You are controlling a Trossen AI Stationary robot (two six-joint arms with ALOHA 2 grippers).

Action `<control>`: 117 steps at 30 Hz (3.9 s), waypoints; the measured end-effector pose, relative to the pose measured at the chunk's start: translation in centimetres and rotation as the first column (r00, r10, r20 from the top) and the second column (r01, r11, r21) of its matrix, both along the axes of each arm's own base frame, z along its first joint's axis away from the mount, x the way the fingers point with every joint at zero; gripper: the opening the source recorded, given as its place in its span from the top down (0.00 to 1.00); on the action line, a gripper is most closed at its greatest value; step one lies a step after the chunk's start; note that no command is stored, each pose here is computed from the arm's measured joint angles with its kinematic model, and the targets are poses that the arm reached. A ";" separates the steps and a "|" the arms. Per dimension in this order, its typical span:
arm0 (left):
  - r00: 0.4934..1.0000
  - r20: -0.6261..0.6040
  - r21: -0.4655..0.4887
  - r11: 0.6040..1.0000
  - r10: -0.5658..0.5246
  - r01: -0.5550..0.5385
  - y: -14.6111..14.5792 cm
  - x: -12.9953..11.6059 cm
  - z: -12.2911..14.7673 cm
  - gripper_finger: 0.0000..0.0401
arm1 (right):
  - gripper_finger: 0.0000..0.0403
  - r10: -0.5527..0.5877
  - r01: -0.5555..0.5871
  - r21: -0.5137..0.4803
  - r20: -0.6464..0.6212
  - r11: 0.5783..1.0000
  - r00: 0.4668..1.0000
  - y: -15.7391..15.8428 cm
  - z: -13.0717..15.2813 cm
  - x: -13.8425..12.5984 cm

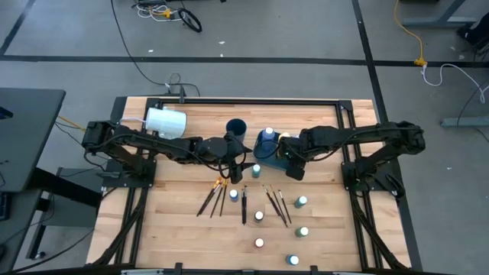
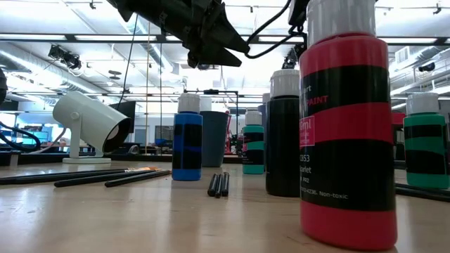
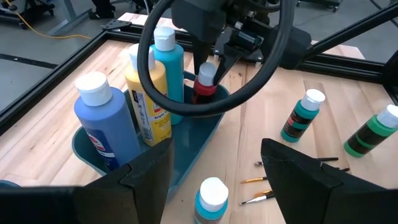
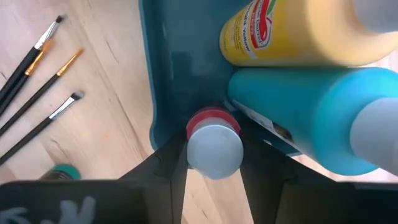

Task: Pick & Place Paint Supplies
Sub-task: Put the small red paint bottle into the blue bin, then put the small light blue paint bottle into the blue bin

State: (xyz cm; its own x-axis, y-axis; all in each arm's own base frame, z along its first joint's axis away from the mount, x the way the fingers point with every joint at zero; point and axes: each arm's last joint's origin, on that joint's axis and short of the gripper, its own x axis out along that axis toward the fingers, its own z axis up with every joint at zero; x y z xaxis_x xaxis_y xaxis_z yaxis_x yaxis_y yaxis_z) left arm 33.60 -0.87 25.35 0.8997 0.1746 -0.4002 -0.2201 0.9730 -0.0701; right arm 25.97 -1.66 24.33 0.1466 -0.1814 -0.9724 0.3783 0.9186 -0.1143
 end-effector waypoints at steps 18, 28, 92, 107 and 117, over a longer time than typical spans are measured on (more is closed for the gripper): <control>1.000 0.001 0.000 1.000 0.000 0.000 0.0 0.0 0.0 0.38 | 0.69 0.044 -0.043 -0.045 0.017 0.998 0.999 -0.1 -2.7 -0.7; 1.000 0.001 0.000 1.000 0.000 0.000 0.0 0.0 0.0 0.38 | 0.50 0.064 -0.064 -0.056 0.006 0.996 0.998 -0.1 -2.8 -0.7; 1.000 0.009 -0.004 1.000 0.010 -0.010 0.0 0.0 0.1 0.38 | 0.48 0.747 -0.771 0.134 0.193 0.623 0.637 11.8 0.0 -1.5; 1.000 0.008 -0.004 1.000 0.009 -0.009 0.0 0.0 0.0 0.38 | 0.48 0.792 -0.789 0.148 0.048 0.597 0.608 11.6 -1.6 -1.5; 1.000 0.007 -0.004 1.000 0.010 -0.010 0.0 0.0 0.0 0.38 | 0.49 0.792 -0.785 0.159 0.027 0.599 0.609 11.5 -1.7 -1.7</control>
